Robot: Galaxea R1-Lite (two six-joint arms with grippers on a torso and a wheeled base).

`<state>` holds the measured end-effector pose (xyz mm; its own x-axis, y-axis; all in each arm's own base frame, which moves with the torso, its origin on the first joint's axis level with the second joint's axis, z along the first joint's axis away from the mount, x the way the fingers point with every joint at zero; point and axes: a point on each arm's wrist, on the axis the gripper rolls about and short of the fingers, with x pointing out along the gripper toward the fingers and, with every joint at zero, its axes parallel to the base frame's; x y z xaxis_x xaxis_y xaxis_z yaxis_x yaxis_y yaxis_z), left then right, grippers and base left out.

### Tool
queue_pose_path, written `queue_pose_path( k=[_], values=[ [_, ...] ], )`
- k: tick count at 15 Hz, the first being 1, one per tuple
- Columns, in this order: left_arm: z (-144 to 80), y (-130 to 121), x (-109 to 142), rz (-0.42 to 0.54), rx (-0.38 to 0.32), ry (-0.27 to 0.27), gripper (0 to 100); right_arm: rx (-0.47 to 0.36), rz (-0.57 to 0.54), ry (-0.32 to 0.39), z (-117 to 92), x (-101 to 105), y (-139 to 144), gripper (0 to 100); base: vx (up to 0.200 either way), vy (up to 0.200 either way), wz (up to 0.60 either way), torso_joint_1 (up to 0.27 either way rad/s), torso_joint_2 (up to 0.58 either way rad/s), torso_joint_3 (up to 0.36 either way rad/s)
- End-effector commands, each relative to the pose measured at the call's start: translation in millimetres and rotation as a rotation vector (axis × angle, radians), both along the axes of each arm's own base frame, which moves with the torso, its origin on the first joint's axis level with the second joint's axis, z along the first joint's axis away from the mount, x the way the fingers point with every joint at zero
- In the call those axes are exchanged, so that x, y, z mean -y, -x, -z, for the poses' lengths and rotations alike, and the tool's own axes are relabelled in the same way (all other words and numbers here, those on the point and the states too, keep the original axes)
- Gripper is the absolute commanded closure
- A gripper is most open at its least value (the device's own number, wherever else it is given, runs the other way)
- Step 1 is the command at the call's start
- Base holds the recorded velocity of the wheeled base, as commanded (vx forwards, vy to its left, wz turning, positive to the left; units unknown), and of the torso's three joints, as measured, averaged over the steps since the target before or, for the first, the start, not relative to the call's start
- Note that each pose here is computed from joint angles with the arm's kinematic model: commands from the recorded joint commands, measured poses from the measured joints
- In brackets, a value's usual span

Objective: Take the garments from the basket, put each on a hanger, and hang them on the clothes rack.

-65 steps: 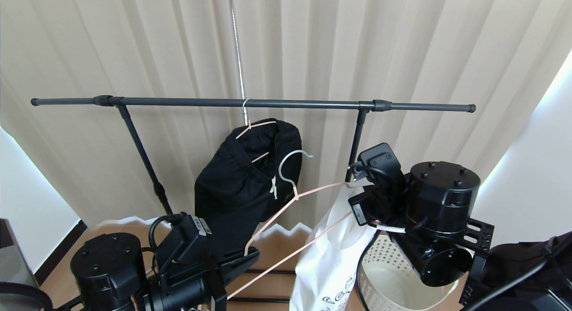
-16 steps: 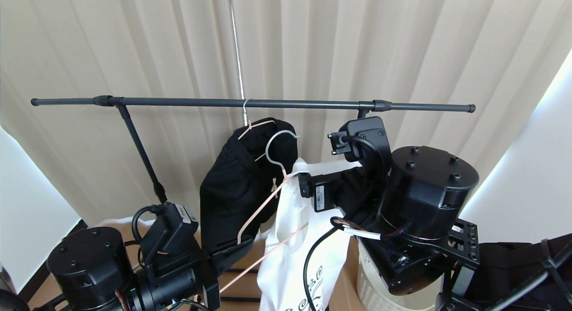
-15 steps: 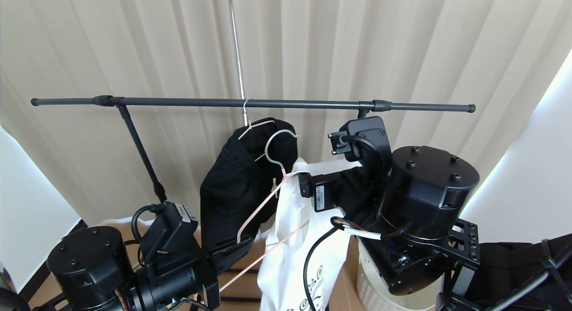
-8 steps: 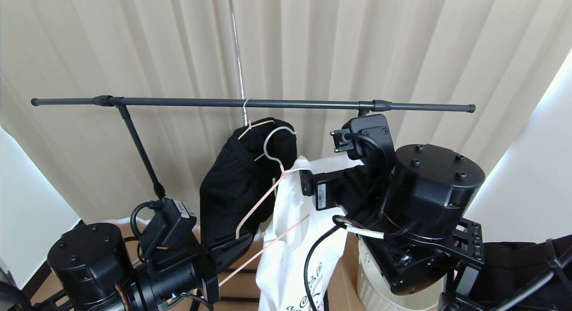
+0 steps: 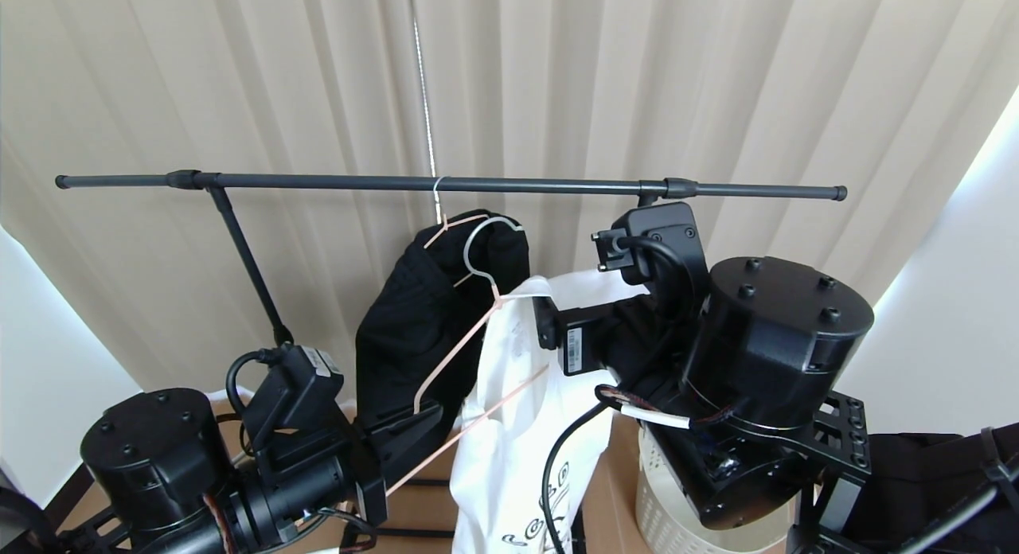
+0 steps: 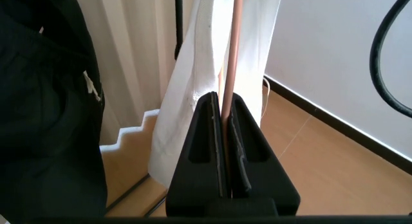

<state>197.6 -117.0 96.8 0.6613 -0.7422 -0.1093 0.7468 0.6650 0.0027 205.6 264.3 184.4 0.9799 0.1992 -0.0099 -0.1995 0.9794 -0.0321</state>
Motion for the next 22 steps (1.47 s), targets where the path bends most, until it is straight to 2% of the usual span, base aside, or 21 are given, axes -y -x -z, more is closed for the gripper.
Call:
queue_pose_path(
  k=[1, 5, 10, 12, 14, 16, 19, 21, 22],
  values=[
    [-2, 0, 0, 0.0, 0.008, 0.004, 100, -0.005, -0.014, 0.008, 3, -3, 3, 0, 0.0, 0.0, 0.0, 0.0, 0.0, 0.0],
    [-7, -1, 0, -0.002, 0.012, 0.031, 100, -0.012, -0.019, 0.02, 6, -4, 5, 0, 0.0, 0.0, 0.0, 0.0, 0.0, 0.0],
    [-9, -3, 0, -0.009, 0.022, 0.04, 100, -0.018, -0.023, 0.03, 7, 0, 8, 0, 0.0, 0.0, 0.0, 0.0, 0.0, 0.0],
    [-13, -9, 1, -0.018, 0.028, 0.068, 100, -0.022, -0.028, 0.042, 8, 5, 11, 0, 0.0, 0.0, 0.0, 0.0, 0.0, 0.0],
    [-16, -14, -3, -0.039, 0.027, 0.093, 100, -0.026, -0.091, 0.046, 6, 11, 16, 0, 0.0, 0.0, 0.0, 0.0, 0.0, 0.0],
    [-20, -24, -5, -0.053, 0.048, 0.105, 100, -0.006, -0.139, 0.064, -3, 25, 19, 0, 0.0, 0.0, 0.0, 0.0, 0.0, 0.0],
    [-19, -38, -14, 0.03, 0.052, 0.108, 100, 0.001, -0.229, 0.129, -14, 57, 16, 0, 0.0, 0.0, 0.0, 0.0, 0.0, 0.0],
    [-15, -45, -21, 0.06, 0.039, 0.105, 100, -0.031, -0.287, 0.152, -21, 70, 18, 0, 0.0, 0.0, 0.0, 0.0, 0.0, 0.0],
    [-7, -51, -29, 0.089, 0.012, 0.098, 100, -0.076, -0.346, 0.174, -27, 86, 18, 0, 0.0, 0.0, 0.0, 0.0, 0.0, 0.0]
  ],
)
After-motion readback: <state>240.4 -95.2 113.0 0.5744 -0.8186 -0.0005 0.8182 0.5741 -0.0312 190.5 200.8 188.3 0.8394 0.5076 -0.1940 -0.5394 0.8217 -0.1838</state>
